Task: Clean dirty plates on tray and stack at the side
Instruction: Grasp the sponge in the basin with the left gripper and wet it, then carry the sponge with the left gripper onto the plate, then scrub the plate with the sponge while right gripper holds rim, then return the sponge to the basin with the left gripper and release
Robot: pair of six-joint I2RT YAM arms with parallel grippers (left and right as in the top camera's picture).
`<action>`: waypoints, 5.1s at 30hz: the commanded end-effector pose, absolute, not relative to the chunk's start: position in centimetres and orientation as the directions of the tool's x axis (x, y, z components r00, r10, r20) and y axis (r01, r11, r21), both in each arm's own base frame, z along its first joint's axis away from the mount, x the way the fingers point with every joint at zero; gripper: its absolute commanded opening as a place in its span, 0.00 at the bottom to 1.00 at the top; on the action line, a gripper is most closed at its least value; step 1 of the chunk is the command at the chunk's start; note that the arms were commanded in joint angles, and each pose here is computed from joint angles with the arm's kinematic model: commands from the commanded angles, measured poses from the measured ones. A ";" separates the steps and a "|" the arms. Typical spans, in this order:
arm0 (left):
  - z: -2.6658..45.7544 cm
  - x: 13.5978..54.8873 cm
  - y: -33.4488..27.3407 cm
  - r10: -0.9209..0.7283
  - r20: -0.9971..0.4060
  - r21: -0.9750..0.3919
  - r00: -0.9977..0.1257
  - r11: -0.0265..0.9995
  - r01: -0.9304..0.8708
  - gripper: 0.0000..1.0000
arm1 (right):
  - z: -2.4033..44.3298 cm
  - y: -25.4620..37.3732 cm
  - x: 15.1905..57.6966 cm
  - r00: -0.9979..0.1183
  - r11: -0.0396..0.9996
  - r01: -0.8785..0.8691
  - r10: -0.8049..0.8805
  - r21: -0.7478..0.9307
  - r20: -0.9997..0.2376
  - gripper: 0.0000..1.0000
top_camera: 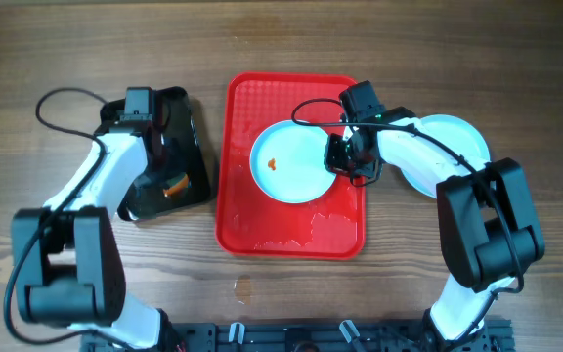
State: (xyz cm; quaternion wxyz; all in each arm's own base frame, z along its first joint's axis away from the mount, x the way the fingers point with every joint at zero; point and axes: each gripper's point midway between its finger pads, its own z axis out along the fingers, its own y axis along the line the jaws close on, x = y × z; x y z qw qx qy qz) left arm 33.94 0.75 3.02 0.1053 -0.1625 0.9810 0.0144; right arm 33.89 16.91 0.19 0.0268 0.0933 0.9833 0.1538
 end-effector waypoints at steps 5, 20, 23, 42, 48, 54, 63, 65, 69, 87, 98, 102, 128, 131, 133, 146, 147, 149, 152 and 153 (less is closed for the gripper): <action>4.2 34.0 1.5 -0.178 -0.246 0.052 -0.953 0.979 -0.196 0.62 | -0.6 17.0 33.1 -0.980 0.934 0.193 0.199 0.300 0.011 0.16; -0.5 33.5 1.6 -0.207 -0.286 0.039 -0.936 0.973 -0.227 0.38 | -0.6 17.0 33.2 -0.980 0.934 0.192 0.199 0.301 0.008 0.16; -0.2 33.2 1.7 -0.204 -0.275 0.047 -0.940 0.973 -0.225 0.57 | -0.6 17.0 33.2 -0.980 0.934 0.192 0.199 0.301 0.008 0.16; 2.5 32.1 3.8 -0.324 -0.272 0.089 -0.906 0.929 -0.359 0.49 | -0.6 17.0 33.2 -0.980 0.934 0.192 0.200 0.302 0.007 0.16; -1.0 32.1 2.1 -0.328 -0.209 0.009 -0.921 0.941 -0.337 0.04 | -0.6 17.1 33.4 -0.980 0.933 0.190 0.200 0.307 -0.001 0.17; -0.3 32.2 1.8 -0.314 -0.210 -0.002 -0.926 0.947 -0.321 0.04 | -0.6 17.1 33.4 -0.980 0.933 0.190 0.200 0.306 0.000 0.17; 7.6 34.8 1.0 -0.298 -0.334 -0.088 -0.894 0.954 -0.285 0.04 | -0.6 17.1 33.4 -0.980 0.933 0.190 0.200 0.307 -0.001 0.17; 9.9 35.3 -0.4 -0.296 -0.362 -0.167 -0.884 0.954 -0.250 0.04 | -0.6 17.1 33.4 -0.980 0.933 0.189 0.199 0.307 -0.002 0.17; 13.5 36.2 -4.4 -0.268 -0.411 -0.332 -0.871 0.934 -0.131 0.04 | -0.6 17.1 33.4 -0.984 0.937 0.167 0.179 0.307 -0.008 0.17; 6.3 34.9 -21.2 -0.143 -0.244 -0.446 -0.959 0.895 -0.020 0.04 | -0.3 17.6 34.9 -0.991 0.945 0.039 0.077 0.325 -0.105 0.08; 1.2 36.9 -22.9 -0.138 -0.245 -0.451 -0.960 0.892 -0.013 0.04 | -0.3 17.6 34.8 -0.992 0.945 0.040 0.076 0.324 -0.100 0.04; 0.1 37.0 -21.9 -0.106 -0.261 -0.393 -0.960 0.920 0.005 0.04 | -0.4 17.5 34.5 -0.993 0.947 0.042 0.074 0.319 -0.089 0.04; 5.8 42.0 -12.5 -0.037 -0.459 0.189 -0.888 0.972 -0.138 0.04 | -1.4 13.2 32.5 -0.975 0.972 0.217 0.221 0.088 -0.032 0.04; 7.1 42.4 -12.5 -0.049 -0.466 0.182 -0.883 0.972 -0.150 0.04 | -1.4 12.9 32.5 -0.975 0.973 0.219 0.222 0.077 -0.032 0.04; 8.0 42.6 -12.0 -0.078 -0.474 0.169 -0.877 0.969 -0.178 0.04 | -1.5 12.8 32.4 -0.975 0.973 0.219 0.222 0.071 -0.030 0.04; 13.9 38.7 -5.2 -0.240 -0.396 0.079 -0.886 0.953 -0.293 0.04 | -1.5 12.8 32.4 -0.978 0.977 0.202 0.205 0.071 -0.031 0.04; 14.0 38.2 -3.9 -0.262 -0.379 0.091 -0.888 0.944 -0.317 0.04 | -1.4 12.9 32.4 -0.981 0.980 0.186 0.189 0.072 -0.035 0.04; 13.5 37.6 -2.0 -0.283 -0.344 0.101 -0.895 0.937 -0.335 0.04 | -1.4 12.9 32.6 -0.986 0.985 0.157 0.160 0.075 -0.043 0.04; 11.3 37.3 -1.1 -0.314 -0.280 0.006 -0.907 0.944 -0.329 0.04 | -1.4 13.1 32.9 -0.992 0.991 0.105 0.110 0.080 -0.060 0.04; 9.7 37.4 -0.8 -0.331 -0.261 -0.048 -0.907 0.943 -0.330 0.04 | -1.4 13.1 33.0 -0.994 0.993 0.090 0.095 0.081 -0.061 0.04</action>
